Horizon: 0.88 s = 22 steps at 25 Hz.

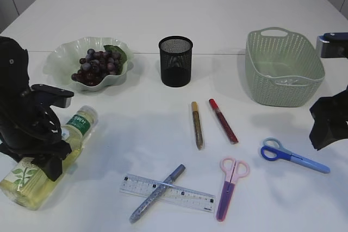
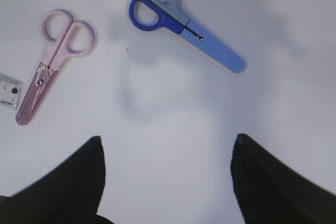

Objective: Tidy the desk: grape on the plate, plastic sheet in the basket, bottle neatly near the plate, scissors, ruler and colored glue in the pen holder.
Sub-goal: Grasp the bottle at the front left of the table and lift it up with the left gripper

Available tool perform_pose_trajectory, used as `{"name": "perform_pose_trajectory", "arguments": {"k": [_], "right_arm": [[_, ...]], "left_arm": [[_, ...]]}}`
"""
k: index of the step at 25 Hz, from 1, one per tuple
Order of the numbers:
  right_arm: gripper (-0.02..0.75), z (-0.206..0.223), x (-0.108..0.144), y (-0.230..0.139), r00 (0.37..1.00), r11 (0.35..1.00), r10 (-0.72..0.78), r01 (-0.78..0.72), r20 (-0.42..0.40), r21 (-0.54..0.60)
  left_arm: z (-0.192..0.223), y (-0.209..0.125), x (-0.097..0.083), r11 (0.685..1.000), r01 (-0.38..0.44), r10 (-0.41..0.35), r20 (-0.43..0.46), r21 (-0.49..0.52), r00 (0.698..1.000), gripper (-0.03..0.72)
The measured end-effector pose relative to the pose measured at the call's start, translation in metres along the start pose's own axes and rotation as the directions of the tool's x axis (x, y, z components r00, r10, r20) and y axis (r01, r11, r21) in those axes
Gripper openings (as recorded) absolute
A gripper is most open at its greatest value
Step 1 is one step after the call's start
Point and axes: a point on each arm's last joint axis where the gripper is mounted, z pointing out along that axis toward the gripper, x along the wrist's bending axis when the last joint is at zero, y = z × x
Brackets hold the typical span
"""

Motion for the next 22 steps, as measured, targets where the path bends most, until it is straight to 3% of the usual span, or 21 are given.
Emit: {"name": "perform_pose_trajectory", "arguments": {"k": [12, 19, 22], "right_arm": [[0.577, 0.0, 0.0, 0.0, 1.0, 1.0, 0.0, 0.0, 0.0, -0.003], [0.577, 0.0, 0.0, 0.0, 1.0, 1.0, 0.0, 0.0, 0.0, -0.003], [0.577, 0.0, 0.0, 0.0, 1.0, 1.0, 0.0, 0.0, 0.0, -0.003]], "left_arm": [[0.0, 0.001, 0.0, 0.999, -0.001, 0.001, 0.002, -0.034, 1.0, 0.435], [-0.012, -0.033, -0.002, 0.979, 0.001, -0.002, -0.004, -0.205, 1.0, 0.432], [-0.032, -0.051, -0.003, 0.95, 0.015, -0.014, 0.005, -0.311, 1.0, 0.431]]}}
